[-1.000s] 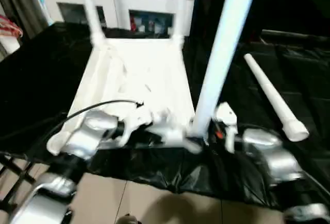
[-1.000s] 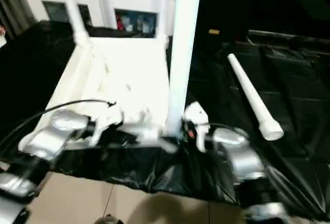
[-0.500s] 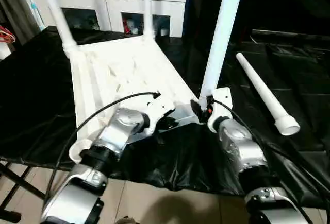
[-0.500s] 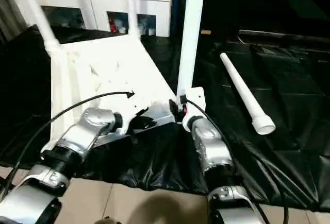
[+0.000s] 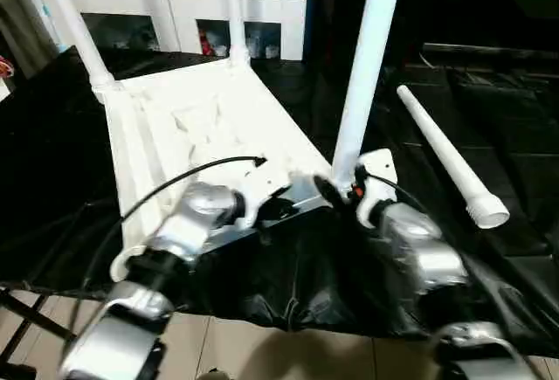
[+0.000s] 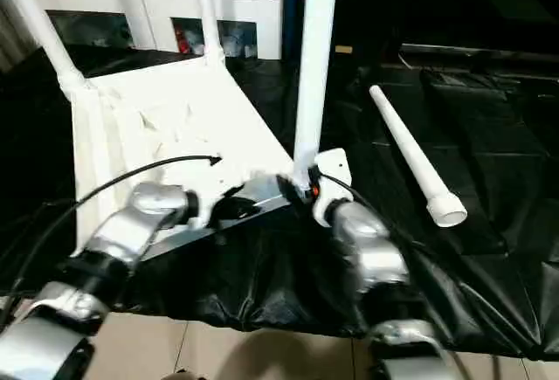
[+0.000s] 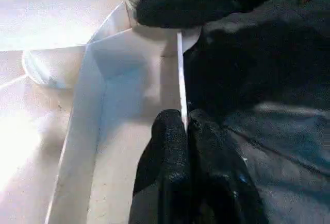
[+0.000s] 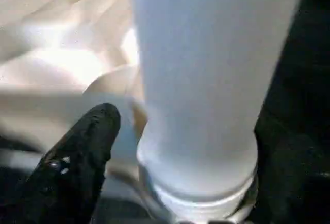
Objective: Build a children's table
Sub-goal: Rotate leg to tighten
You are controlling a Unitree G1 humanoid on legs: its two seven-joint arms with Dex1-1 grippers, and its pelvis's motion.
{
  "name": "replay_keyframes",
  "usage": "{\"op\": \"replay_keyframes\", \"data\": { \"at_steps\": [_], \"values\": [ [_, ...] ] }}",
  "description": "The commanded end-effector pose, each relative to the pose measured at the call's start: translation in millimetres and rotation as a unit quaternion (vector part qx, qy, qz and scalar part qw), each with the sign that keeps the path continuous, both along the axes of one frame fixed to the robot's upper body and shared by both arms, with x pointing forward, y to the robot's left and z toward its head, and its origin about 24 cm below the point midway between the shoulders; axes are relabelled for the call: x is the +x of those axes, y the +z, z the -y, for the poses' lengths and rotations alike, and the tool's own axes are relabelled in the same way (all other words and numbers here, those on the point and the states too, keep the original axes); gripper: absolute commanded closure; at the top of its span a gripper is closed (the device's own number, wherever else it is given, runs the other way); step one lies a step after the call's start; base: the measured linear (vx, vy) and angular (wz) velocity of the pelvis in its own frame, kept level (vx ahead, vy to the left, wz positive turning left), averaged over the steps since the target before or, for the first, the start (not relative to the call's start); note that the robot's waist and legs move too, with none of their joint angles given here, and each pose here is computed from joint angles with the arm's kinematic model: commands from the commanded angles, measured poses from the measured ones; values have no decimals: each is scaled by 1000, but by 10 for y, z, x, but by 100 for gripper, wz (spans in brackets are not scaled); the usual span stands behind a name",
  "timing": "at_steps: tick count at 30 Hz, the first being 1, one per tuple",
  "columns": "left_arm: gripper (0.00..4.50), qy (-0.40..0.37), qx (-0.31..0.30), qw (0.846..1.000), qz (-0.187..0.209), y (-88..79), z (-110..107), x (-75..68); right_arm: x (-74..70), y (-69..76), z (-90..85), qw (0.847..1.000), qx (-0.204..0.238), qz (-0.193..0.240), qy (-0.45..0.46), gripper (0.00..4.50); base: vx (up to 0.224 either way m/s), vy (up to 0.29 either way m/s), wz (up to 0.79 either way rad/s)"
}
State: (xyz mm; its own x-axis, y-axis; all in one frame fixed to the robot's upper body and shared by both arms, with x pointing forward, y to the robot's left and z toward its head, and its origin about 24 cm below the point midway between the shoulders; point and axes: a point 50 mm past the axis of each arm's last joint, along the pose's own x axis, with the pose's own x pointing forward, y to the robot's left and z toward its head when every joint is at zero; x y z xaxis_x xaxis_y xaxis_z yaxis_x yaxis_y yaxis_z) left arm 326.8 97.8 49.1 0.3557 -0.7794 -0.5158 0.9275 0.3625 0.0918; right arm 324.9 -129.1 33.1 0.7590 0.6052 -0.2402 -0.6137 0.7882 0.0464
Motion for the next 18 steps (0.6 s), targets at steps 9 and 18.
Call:
{"op": "replay_keyframes", "data": {
  "at_steps": [9,18],
  "values": [
    [450,-111,-29,993,0,105,-47,-173,-254,55,-40,969,-43,-11,244,6,0,0,0],
    [450,-142,-11,990,-20,119,-286,-225,-336,89,-28,952,-37,-21,304,6,0,0,0]
  ]
}}
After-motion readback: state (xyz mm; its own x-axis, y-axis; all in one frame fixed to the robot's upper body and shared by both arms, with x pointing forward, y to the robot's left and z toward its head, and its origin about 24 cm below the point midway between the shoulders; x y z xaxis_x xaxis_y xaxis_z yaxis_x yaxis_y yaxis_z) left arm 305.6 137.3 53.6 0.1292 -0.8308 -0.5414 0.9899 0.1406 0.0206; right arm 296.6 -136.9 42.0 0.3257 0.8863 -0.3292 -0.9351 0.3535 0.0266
